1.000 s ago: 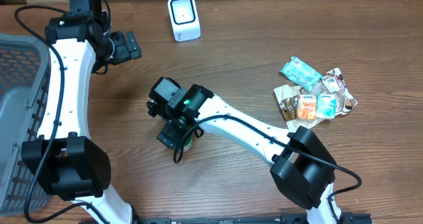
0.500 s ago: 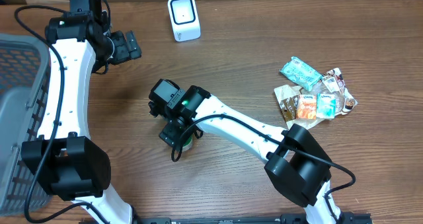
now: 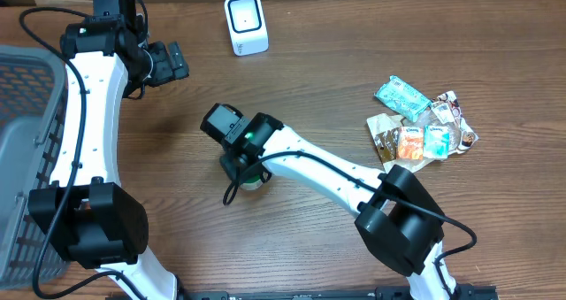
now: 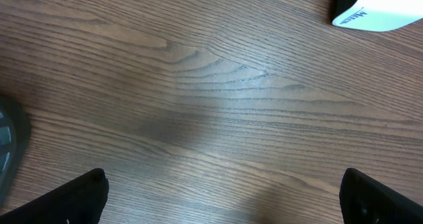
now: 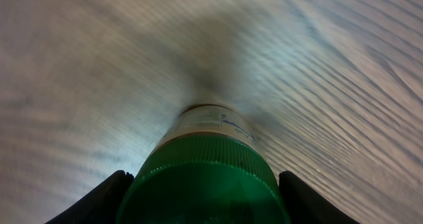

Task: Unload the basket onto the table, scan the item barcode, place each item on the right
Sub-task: 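Lower the right gripper onto the green-capped jar and grasp it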

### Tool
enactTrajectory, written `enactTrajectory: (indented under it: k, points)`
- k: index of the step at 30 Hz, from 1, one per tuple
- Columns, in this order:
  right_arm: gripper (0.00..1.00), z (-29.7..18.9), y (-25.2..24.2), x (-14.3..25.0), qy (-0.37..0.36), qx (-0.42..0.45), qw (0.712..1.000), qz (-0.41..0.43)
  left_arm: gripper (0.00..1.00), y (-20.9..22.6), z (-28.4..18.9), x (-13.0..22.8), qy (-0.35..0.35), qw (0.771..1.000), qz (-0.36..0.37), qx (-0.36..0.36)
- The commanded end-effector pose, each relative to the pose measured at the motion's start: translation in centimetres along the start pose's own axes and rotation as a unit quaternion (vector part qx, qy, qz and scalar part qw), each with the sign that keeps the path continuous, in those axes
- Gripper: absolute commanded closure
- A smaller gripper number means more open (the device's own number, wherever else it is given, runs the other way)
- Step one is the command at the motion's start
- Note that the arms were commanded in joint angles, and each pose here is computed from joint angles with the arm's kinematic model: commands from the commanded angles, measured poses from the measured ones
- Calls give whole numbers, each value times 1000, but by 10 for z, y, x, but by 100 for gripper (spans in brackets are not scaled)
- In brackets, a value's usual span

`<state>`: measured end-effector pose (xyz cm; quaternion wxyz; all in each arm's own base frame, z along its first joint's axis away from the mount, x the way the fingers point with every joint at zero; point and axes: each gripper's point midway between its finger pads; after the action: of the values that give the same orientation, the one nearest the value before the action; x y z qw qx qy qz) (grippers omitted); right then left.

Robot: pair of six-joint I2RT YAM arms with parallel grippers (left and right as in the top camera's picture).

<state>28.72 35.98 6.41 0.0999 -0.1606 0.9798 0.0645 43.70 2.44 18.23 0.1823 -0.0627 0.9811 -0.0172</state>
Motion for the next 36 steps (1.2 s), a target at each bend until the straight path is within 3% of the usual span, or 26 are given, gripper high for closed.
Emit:
enactTrajectory:
  k: [1, 3, 6, 10, 15, 21, 28, 31, 33, 36]
  points:
    - [49, 3, -30, -16, -15, 24, 988, 154, 0, 0, -6, -7, -13, 1000, 12, -4]
    - [49, 3, -44, -24, -18, 26, 976, 214, 0, 0, -6, -7, -13, 1000, 12, -4]
    - [66, 3, -69, -35, -24, 31, 949, 313, 0, 0, -6, -7, -13, 1000, 12, -4]
    - [65, 3, -96, -44, -13, 22, 898, 440, 0, 0, -6, -7, -13, 1000, 12, -4]
    - [48, 3, -116, -49, -8, 18, 849, 527, 0, 0, -6, -7, -13, 1000, 12, -4]
    - [23, 2, -128, -51, -26, 39, 844, 534, 0, 0, -6, -7, -13, 1000, 12, -4]
    - [8, -11, -140, -60, -58, 71, 893, 440, 0, 0, -6, -7, -13, 1000, 12, -4]
    - [6, -31, -137, -77, -72, 66, 949, 300, 0, 0, -6, -7, -13, 1000, 12, -4]
    - [6, -49, -134, -85, -75, 69, 983, 152, 0, 0, -6, -7, -13, 1000, 12, -4]
    - [0, -63, -133, -87, -67, 77, 994, 30, 0, 0, -6, -7, -13, 1000, 12, -4]
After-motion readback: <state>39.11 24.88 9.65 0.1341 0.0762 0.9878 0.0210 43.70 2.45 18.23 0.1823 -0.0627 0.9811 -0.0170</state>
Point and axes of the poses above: each gripper's point midway between its finger pads, its own z axis out along the fingers, its own y axis along the line the jaws close on, x = y × z, and after that the axes turned 12 degrees about z, right-handed
